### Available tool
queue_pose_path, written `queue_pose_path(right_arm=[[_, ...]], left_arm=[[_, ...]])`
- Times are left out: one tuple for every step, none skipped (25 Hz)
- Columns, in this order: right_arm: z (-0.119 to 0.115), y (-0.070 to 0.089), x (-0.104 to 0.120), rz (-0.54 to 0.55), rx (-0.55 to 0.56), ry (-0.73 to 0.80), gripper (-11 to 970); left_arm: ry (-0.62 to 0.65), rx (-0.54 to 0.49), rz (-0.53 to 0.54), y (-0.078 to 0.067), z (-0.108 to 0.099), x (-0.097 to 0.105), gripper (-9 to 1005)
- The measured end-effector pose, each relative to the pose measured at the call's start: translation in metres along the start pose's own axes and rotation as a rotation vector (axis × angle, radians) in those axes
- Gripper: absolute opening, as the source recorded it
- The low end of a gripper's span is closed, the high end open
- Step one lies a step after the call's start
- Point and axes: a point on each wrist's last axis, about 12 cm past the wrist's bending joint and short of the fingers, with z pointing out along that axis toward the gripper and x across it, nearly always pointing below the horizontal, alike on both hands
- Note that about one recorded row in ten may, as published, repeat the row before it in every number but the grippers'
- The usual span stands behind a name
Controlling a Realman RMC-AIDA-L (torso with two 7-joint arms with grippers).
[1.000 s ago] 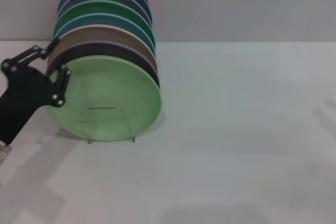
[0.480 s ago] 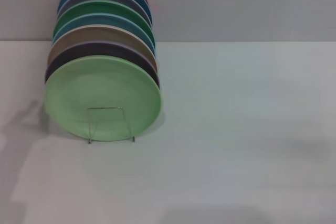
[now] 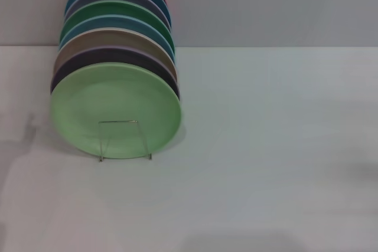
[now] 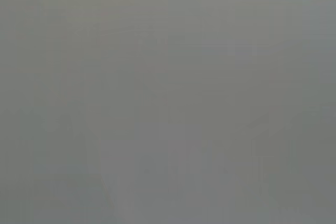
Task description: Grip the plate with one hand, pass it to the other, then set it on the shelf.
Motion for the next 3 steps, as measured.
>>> queue_pose_path(right_arm=[[-0.0010,0.0003,0.0011,-0.002,0.002,0.008,582],[-0.0036,0.0006,0.0029,-0.015,0.009,0.018,582],[-0.0036,0.0006,0.0029,-0.015,0.009,0.018,582]], left_arm=[[0.012,-0.011,-0.001,0.0008,-0.0003,0.0014,521],[0.033,-0.020,-0.003,0.0012,-0.0005,0.0038,521],[0.033,-0.020,-0.003,0.0012,-0.0005,0.0038,521]])
